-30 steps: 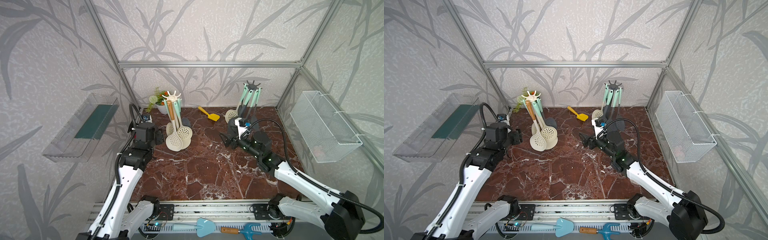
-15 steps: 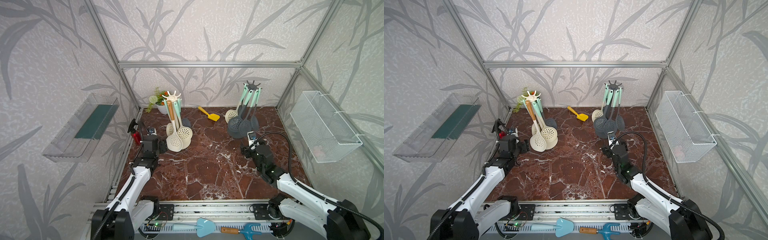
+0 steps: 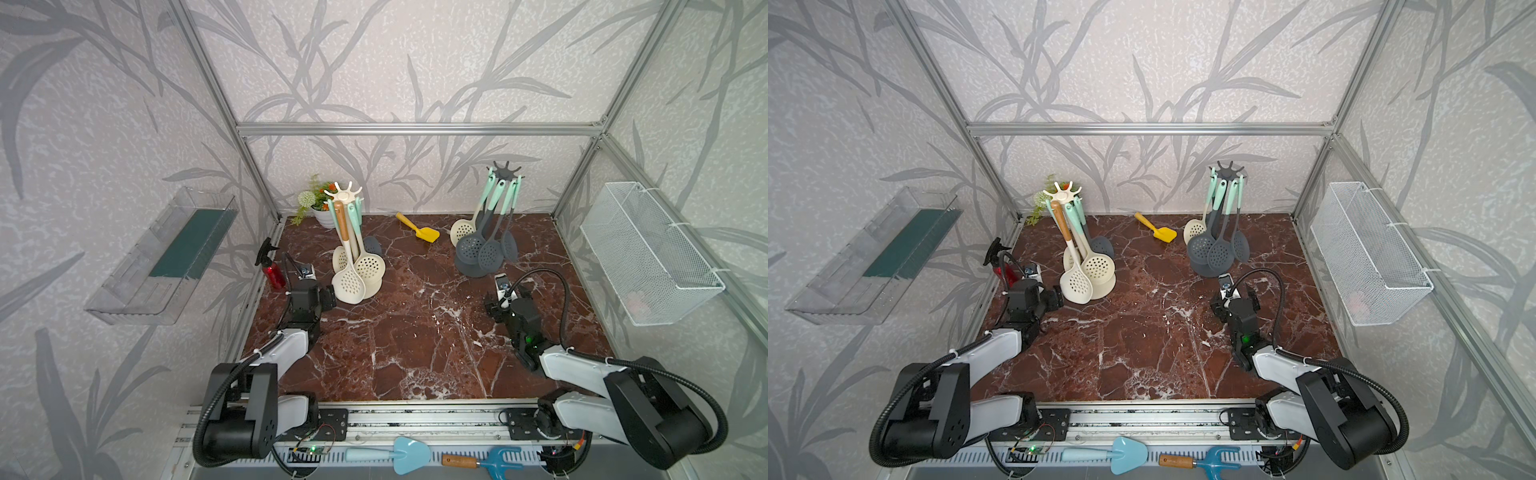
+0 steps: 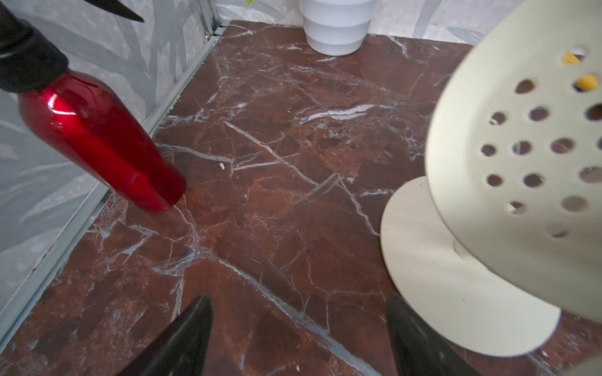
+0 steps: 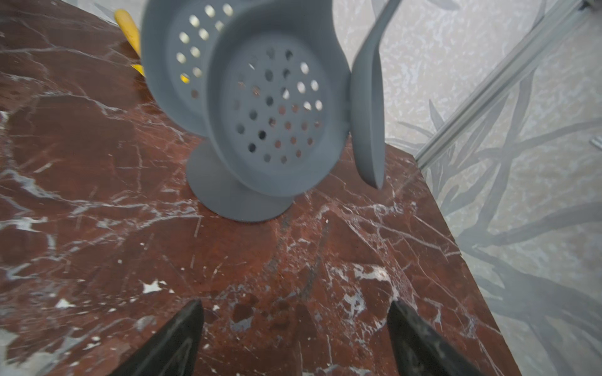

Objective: Hang the skimmer on the kitchen utensil rack
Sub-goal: Reset both arms

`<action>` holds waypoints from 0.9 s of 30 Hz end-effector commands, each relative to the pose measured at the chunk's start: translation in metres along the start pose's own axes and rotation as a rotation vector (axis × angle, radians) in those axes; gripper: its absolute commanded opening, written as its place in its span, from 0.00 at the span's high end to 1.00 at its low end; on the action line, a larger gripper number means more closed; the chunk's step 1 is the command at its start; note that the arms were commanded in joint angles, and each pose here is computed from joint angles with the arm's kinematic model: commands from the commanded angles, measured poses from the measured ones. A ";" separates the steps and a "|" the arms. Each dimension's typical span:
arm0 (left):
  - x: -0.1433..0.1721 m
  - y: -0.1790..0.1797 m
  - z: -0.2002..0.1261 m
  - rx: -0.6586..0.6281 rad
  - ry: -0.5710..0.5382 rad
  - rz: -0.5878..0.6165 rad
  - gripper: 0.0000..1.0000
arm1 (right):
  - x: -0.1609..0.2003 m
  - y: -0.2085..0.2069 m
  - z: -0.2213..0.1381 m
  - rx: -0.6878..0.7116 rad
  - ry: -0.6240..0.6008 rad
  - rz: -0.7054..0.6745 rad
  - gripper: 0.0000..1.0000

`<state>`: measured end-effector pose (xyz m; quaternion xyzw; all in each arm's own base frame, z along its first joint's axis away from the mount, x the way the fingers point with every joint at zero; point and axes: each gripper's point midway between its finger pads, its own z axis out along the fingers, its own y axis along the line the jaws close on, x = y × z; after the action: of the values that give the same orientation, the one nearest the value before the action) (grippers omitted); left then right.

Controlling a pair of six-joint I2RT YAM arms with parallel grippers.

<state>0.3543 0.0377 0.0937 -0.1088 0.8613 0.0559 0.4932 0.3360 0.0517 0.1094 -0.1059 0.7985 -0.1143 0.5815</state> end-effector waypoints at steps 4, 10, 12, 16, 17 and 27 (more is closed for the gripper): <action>-0.030 -0.003 0.011 0.022 -0.129 0.008 0.18 | -0.018 -0.034 0.012 -0.001 -0.118 0.222 0.11; -0.016 -0.011 0.025 0.032 -0.174 0.060 0.17 | -0.010 -0.031 0.030 -0.024 -0.148 0.223 0.11; -0.017 -0.010 0.032 0.011 -0.157 0.063 0.17 | -0.002 -0.023 0.035 -0.045 -0.156 0.210 0.11; -0.017 -0.004 0.034 -0.018 -0.140 0.044 0.01 | 0.003 -0.022 0.046 -0.054 -0.089 0.217 0.10; -0.018 -0.004 0.034 -0.018 -0.142 0.045 0.01 | 0.002 -0.020 0.052 -0.069 -0.067 0.214 0.10; -0.018 -0.004 0.034 -0.019 -0.141 0.044 0.01 | 0.004 -0.023 0.065 -0.048 -0.004 0.213 0.01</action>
<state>0.3831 0.0415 0.0756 -0.0874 0.8407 0.0781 0.5287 0.3988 0.0279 0.0937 -0.0409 0.8032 -0.0304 0.5936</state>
